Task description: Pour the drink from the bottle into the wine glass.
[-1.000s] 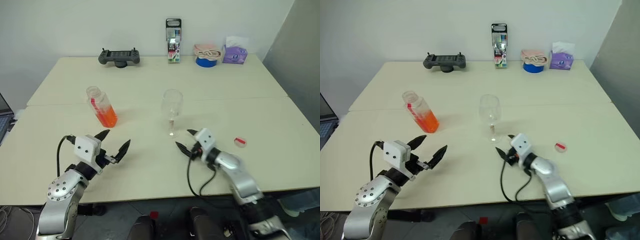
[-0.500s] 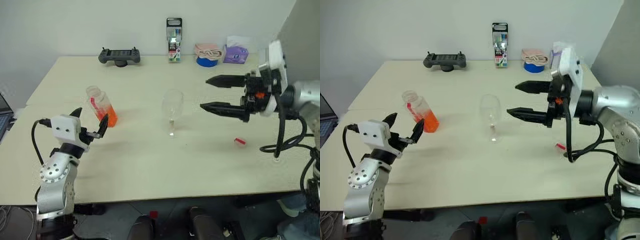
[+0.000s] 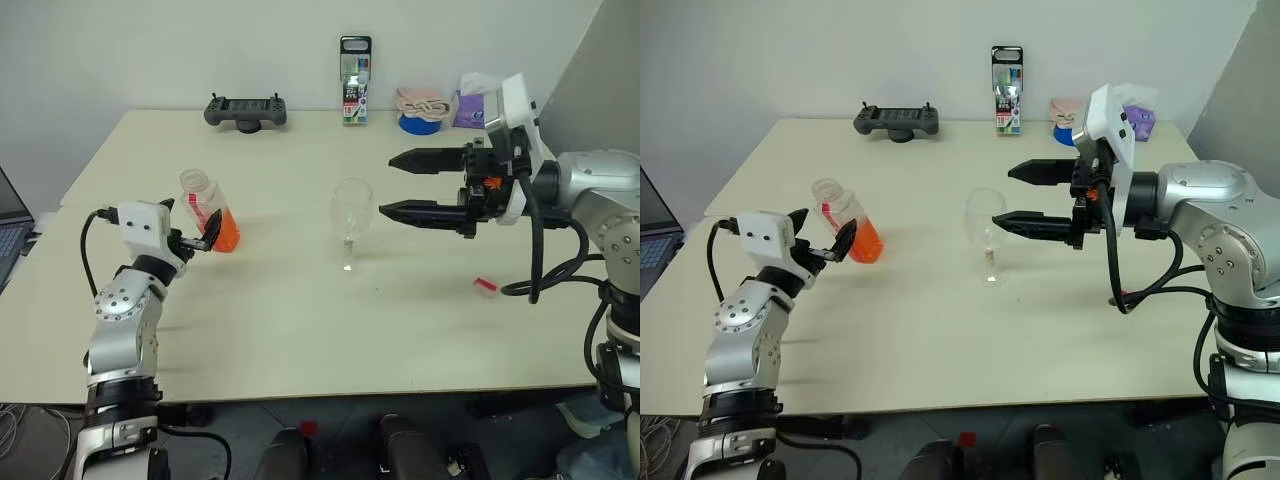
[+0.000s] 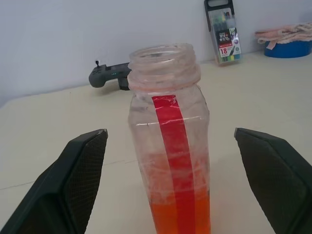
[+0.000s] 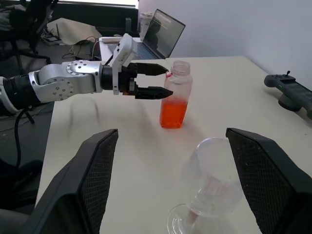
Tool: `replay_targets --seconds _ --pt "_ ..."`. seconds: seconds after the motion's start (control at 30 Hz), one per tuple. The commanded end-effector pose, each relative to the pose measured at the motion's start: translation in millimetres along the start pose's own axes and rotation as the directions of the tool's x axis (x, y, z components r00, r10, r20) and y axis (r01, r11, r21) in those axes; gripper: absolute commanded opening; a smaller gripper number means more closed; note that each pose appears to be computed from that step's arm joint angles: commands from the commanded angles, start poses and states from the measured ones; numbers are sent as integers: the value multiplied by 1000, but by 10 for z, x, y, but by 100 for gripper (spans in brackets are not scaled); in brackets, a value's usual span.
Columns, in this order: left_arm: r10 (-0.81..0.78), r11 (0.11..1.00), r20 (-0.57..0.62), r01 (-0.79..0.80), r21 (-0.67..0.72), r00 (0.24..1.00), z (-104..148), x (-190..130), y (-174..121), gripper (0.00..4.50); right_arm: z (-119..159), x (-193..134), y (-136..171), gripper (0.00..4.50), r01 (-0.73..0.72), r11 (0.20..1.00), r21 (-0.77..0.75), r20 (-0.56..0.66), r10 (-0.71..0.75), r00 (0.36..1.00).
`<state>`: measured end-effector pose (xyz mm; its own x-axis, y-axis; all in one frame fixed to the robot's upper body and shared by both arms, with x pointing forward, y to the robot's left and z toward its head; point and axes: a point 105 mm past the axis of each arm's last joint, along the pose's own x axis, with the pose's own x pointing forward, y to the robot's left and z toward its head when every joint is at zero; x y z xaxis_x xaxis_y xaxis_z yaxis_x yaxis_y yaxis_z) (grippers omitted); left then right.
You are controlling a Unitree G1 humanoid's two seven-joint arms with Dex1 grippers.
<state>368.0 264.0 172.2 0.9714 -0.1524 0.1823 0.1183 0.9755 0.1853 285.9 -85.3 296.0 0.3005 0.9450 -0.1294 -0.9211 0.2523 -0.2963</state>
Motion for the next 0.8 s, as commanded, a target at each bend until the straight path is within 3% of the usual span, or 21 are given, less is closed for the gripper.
replay_targets --seconds 0.03,0.27,0.8 --pt "10 999 56 -13 38 998 133 160 14 444 61 -20 38 377 12 999 -43 9 -12 1000" --pt "20 1000 54 -21 16 998 108 429 -17 444 55 2 68 377 24 999 -38 8 -23 1000" --pt "17 1000 67 -17 -5 998 64 424 -40 444 83 31 46 377 63 997 -40 24 -62 998"
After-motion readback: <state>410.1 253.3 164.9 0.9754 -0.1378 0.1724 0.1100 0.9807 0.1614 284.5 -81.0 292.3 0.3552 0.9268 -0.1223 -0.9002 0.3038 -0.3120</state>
